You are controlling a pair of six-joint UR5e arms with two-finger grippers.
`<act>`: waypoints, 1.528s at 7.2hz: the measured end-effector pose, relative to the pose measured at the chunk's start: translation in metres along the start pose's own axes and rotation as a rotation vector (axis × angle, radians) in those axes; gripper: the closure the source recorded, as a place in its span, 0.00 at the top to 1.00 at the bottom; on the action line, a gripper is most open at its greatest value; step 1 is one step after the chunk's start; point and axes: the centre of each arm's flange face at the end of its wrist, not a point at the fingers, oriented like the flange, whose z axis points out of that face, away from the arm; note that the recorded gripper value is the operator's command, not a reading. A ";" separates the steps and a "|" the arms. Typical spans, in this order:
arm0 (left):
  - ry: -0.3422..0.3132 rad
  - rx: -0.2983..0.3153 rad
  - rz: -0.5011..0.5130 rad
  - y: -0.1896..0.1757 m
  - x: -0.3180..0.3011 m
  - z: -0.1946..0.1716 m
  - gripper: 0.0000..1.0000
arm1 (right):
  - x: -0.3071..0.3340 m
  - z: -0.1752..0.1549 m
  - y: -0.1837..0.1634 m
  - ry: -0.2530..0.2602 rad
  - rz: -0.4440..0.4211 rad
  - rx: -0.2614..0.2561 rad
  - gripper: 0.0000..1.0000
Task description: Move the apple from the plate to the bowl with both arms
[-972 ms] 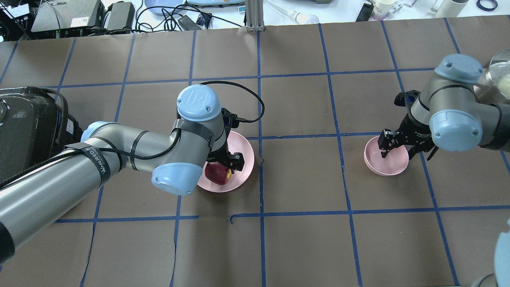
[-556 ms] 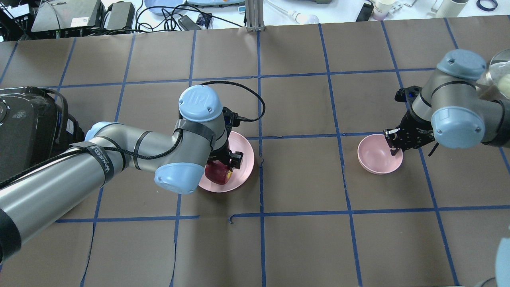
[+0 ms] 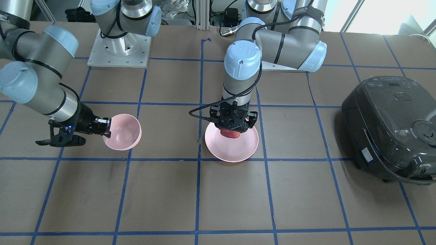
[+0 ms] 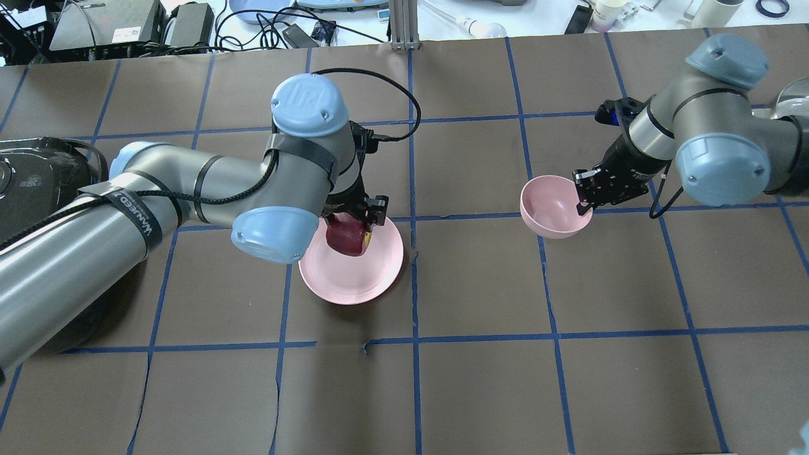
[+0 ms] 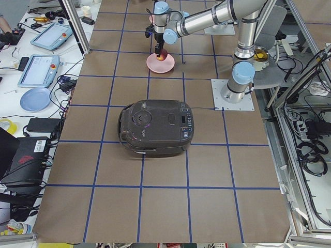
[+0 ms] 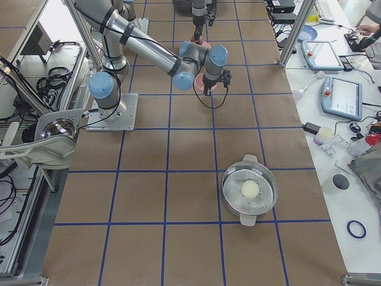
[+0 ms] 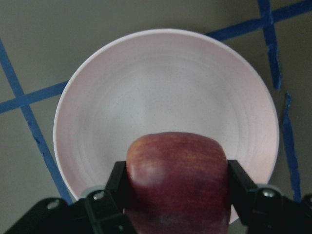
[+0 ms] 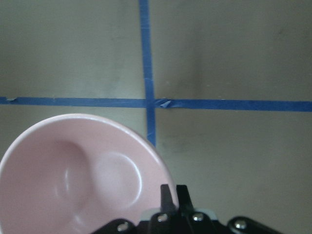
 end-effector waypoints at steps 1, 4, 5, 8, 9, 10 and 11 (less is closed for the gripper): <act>0.028 -0.023 -0.105 -0.009 0.004 -0.019 0.00 | -0.035 0.008 0.008 0.005 -0.045 0.004 0.00; 0.088 -0.080 -0.324 -0.019 0.013 -0.032 0.00 | -0.103 0.064 0.041 0.031 -0.060 0.064 0.00; 0.095 -0.087 -0.337 -0.019 0.015 -0.031 0.00 | -0.109 0.080 0.053 0.029 -0.065 0.073 0.00; 0.097 -0.101 -0.380 -0.015 0.026 -0.027 0.00 | -0.119 0.095 0.065 0.032 -0.096 0.078 1.00; 0.098 -0.105 -0.416 -0.011 0.037 -0.027 0.00 | -0.121 0.092 0.062 0.033 -0.102 0.095 1.00; 0.111 -0.107 -0.458 -0.005 0.055 -0.027 0.00 | -0.121 0.082 0.055 0.046 -0.103 0.119 1.00; 0.128 -0.108 -0.490 0.003 0.076 -0.027 0.00 | -0.118 0.066 0.044 0.086 -0.100 0.141 1.00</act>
